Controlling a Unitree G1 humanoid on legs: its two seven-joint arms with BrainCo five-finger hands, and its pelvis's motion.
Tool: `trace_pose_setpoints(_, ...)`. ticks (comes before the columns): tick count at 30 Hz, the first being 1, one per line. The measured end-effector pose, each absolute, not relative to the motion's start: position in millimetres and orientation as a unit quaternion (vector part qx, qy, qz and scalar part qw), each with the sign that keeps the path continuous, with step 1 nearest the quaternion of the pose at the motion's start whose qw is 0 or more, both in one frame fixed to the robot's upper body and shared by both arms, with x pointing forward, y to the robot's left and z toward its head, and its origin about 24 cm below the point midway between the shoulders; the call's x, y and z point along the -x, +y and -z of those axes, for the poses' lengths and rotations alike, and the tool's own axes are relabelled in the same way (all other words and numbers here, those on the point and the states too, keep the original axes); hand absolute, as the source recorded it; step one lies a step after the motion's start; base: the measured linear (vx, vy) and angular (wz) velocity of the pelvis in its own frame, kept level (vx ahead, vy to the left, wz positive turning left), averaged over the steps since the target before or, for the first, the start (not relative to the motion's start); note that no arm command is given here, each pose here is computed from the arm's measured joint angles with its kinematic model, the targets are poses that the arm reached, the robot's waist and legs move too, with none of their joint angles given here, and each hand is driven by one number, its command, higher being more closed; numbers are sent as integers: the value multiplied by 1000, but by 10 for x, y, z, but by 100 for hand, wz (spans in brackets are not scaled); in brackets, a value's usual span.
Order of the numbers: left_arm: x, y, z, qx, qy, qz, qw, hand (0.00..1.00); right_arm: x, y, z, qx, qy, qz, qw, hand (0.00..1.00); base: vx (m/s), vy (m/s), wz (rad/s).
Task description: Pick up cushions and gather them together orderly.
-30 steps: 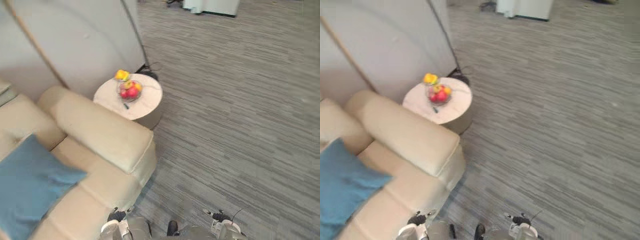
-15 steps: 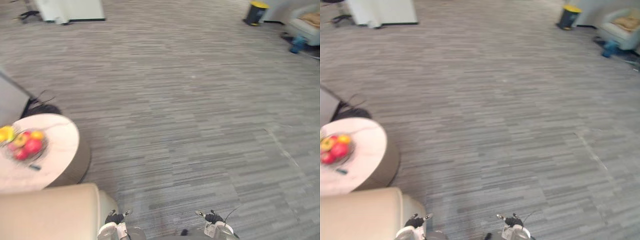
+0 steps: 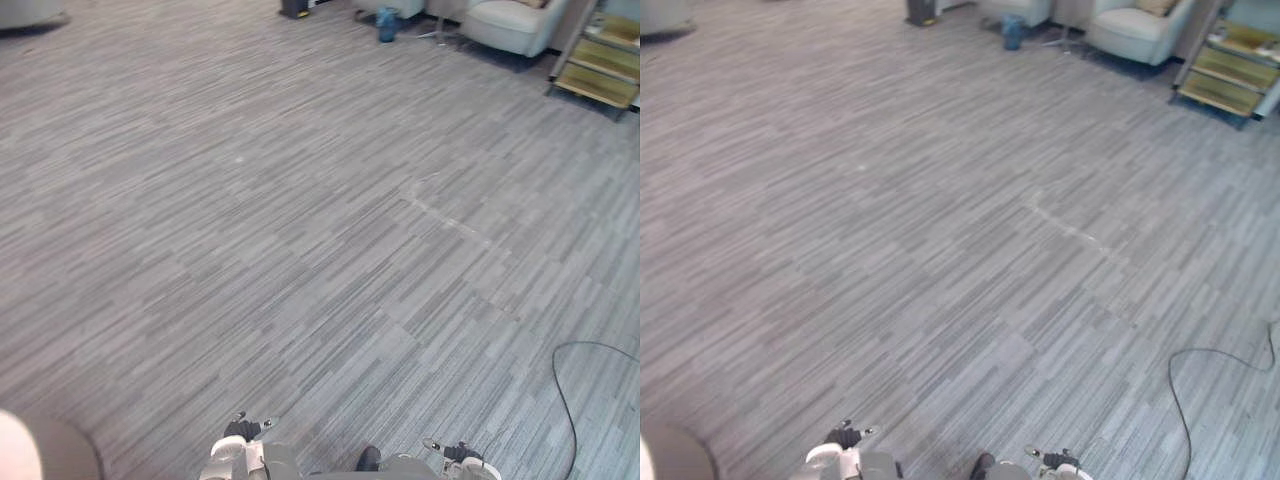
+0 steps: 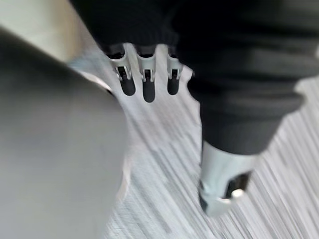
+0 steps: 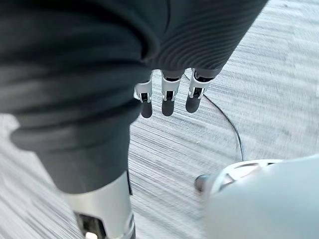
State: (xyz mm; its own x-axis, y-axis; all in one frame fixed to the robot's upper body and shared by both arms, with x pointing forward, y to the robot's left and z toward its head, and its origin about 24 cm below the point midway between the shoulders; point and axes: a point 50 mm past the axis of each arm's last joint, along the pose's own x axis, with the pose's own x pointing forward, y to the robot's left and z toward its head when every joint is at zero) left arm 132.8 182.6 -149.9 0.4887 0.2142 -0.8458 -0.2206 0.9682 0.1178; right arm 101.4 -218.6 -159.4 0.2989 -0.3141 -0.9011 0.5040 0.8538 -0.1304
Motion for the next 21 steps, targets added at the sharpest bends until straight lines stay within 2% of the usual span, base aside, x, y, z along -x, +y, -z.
trace_pose_setpoints(6, -1253, 1890, 1510, 20, 494, -155, 855, 0, -955, -2069, 1606, -112, 528, 262, 800, 0, 396, 183, -104)
trace_pose_setpoints(8, -1227, 1892, 1522, 18, 500, -153, 852, 0, -1018, -2058, 1581, -114, 516, 255, 810, 0, 400, 168, -76)
trace_pose_setpoints(12, -1220, 1867, 1535, 17, 507, -149, 849, 0, -1047, -2080, 1564, -115, 509, 255, 814, 0, 333, 46, -19)
trace_pose_setpoints(17, -1185, 1854, 1566, 1, 522, -131, 843, 0, -1137, -2115, 1550, -119, 504, 257, 816, 0, 469, -152, 2)
trace_pose_setpoints(19, -1140, 1924, 1571, -5, 525, -138, 840, 0, -1035, -2115, 1581, -127, 514, 267, 806, 0, 515, -305, 21)
trace_pose_setpoints(21, -1088, 1840, 1593, 12, 530, -140, 836, 0, -1062, -2226, 1554, -129, 505, 278, 807, 0, 507, -317, -4)
